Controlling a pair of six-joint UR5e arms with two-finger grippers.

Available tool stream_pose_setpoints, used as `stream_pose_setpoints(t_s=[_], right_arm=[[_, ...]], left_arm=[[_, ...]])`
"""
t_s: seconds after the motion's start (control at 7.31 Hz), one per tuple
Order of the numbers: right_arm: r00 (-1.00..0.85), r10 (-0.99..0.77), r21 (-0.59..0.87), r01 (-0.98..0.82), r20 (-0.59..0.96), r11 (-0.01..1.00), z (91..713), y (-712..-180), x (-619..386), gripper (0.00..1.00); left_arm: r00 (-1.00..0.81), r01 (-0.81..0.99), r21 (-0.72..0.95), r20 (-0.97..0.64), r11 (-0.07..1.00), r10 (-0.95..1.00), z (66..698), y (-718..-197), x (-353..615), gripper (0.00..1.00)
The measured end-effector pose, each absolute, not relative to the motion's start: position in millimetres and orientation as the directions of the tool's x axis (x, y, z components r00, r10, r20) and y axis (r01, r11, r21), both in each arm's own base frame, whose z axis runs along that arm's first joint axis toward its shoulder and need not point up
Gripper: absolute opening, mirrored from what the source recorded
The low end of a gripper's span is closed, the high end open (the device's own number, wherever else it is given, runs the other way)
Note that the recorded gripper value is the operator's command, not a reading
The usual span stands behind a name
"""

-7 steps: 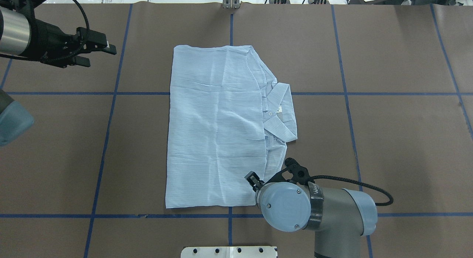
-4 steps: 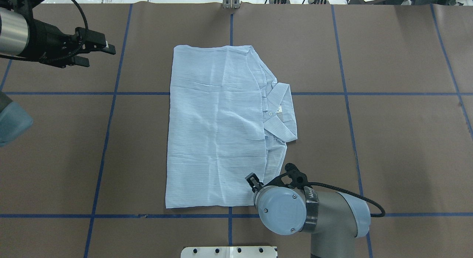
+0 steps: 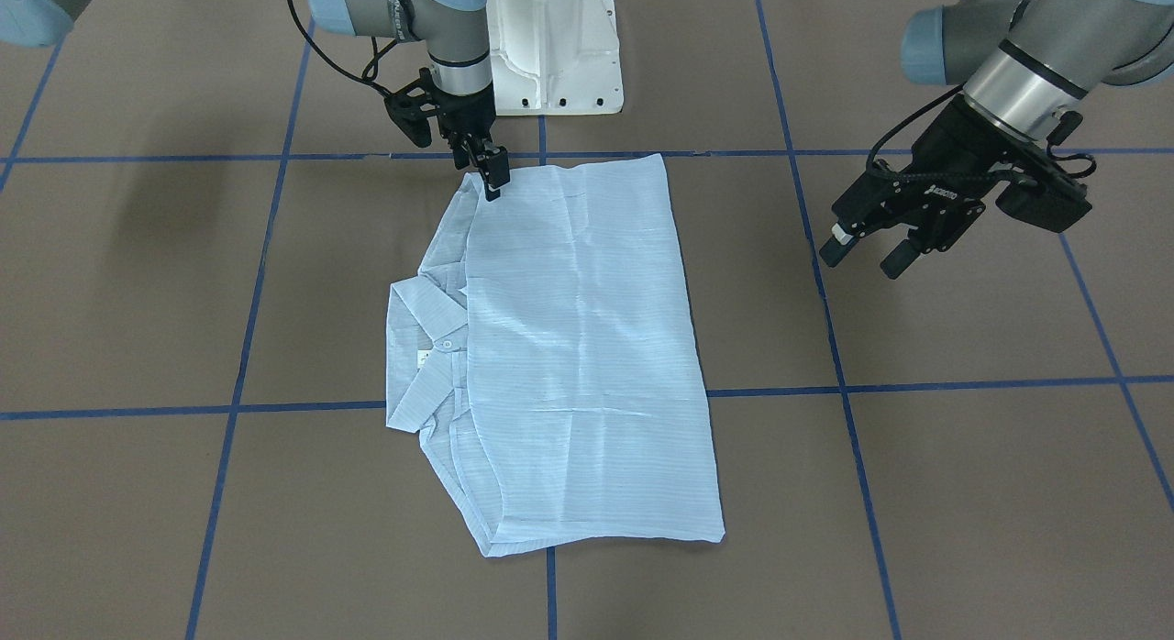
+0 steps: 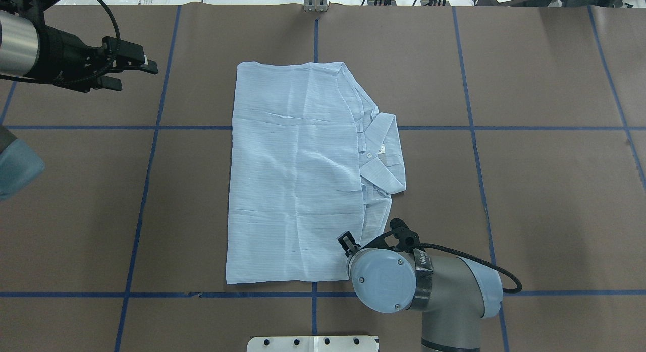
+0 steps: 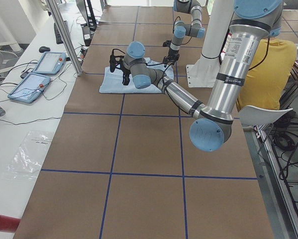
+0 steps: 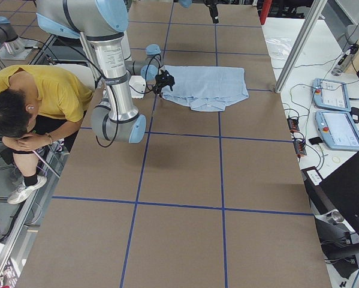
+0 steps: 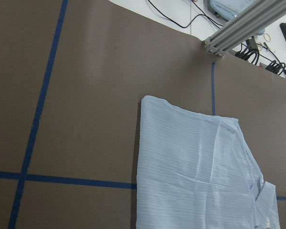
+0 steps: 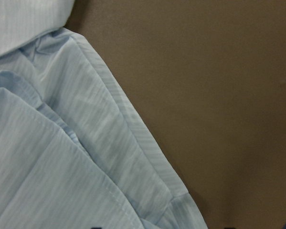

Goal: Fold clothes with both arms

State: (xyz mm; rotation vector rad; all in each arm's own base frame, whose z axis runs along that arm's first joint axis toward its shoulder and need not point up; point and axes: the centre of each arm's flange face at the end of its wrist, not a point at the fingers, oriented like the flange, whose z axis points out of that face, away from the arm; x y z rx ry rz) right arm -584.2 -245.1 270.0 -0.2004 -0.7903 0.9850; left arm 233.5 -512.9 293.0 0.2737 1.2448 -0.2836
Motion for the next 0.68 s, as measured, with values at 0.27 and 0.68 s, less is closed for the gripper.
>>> stream_pose_setpoints(t_s=[0.27,0.68], right_arm=[[0.306,0.808,-0.492,-0.668,0.503,0.559,269.3,-244.1,-585.8,0.5],[0.307,0.808,-0.494,-0.664,0.504,0.561,267.8,-242.8,-586.6,0.0]], left_arm=[[0.294,0.358,0.049,-0.954,0.933,-0.063,293.1,-513.1,233.3,1.0],[0.293,0.359,0.047,-0.954,0.932,-0.064,292.5,-512.9,232.6,1.0]])
